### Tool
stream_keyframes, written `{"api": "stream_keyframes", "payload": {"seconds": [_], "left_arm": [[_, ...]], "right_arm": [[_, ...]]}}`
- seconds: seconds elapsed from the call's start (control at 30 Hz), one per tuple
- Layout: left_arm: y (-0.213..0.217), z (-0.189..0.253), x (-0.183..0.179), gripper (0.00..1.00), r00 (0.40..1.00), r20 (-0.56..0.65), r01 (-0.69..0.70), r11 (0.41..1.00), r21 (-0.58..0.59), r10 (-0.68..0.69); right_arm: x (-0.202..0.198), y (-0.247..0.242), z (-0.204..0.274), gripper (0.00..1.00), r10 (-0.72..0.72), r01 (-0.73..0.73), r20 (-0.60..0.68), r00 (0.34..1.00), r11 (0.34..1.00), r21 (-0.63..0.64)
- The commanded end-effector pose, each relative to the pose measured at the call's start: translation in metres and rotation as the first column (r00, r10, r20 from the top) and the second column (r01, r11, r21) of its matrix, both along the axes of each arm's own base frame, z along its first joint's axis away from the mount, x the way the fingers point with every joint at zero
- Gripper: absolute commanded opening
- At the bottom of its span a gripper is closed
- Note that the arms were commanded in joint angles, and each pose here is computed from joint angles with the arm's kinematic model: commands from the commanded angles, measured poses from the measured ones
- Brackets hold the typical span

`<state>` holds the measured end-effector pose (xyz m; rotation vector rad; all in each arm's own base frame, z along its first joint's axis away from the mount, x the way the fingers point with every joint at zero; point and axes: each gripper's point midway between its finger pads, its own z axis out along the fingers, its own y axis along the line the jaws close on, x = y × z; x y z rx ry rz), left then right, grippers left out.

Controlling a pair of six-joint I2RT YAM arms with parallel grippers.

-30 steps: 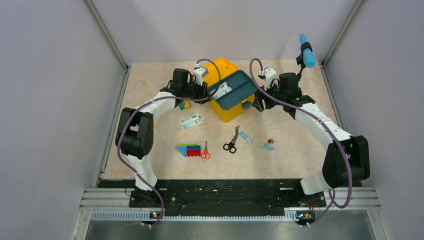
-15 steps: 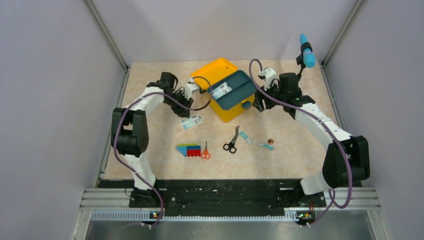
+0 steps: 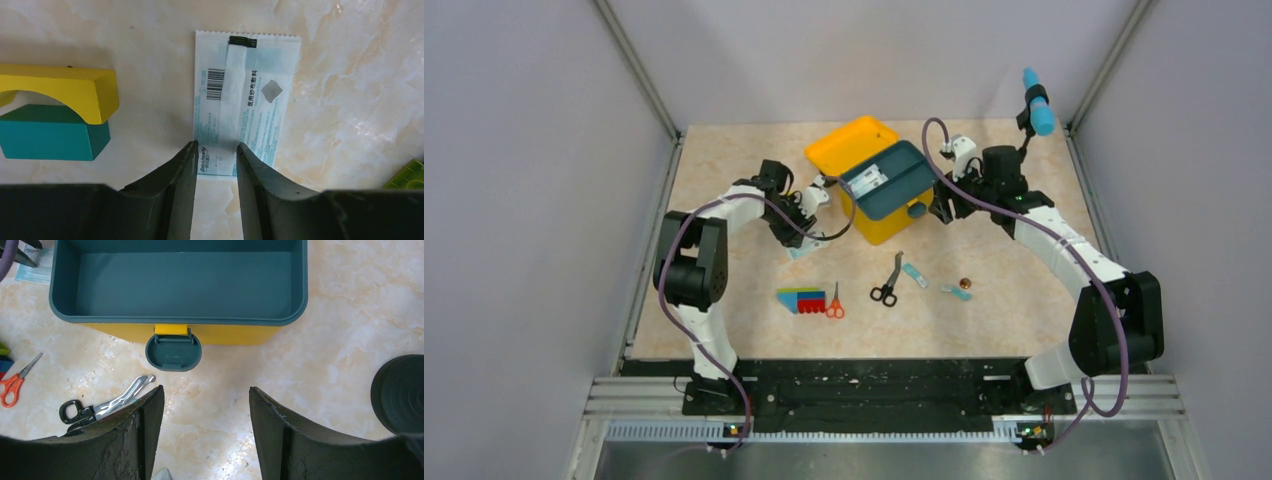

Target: Organize the medicine kit

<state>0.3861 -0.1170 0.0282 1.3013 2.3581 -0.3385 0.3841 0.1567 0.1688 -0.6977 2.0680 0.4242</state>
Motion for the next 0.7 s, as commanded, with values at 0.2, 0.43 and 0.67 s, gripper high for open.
{"api": "stream_keyframes", "payload": {"seconds": [0.2,0.43,0.67], "left_arm": [[0.005,-0.018,-0.011,0.19,0.996,-0.035,0.079,0.996,0.052,-0.077],[-0.002,-0.007,-0.035,0.0,0.99,-0.1,0.097,0.995,-0.012,-0.097],[-0.006,0.06,-0.025,0.0,0.998,0.055,0.038,0.995,-0.094,-0.033]], "right_arm": [[0.003,-0.003,0.016,0.62,-0.001,0.001,0.051,0.999,1.0,0.004],[0.002,-0.004,0.015,0.63,0.0,0.0,0.045,0.999,1.0,-0.001],[0.004,-0.004,0.016,0.63,-0.002,0.002,0.047,0.999,1.0,-0.005]]}}
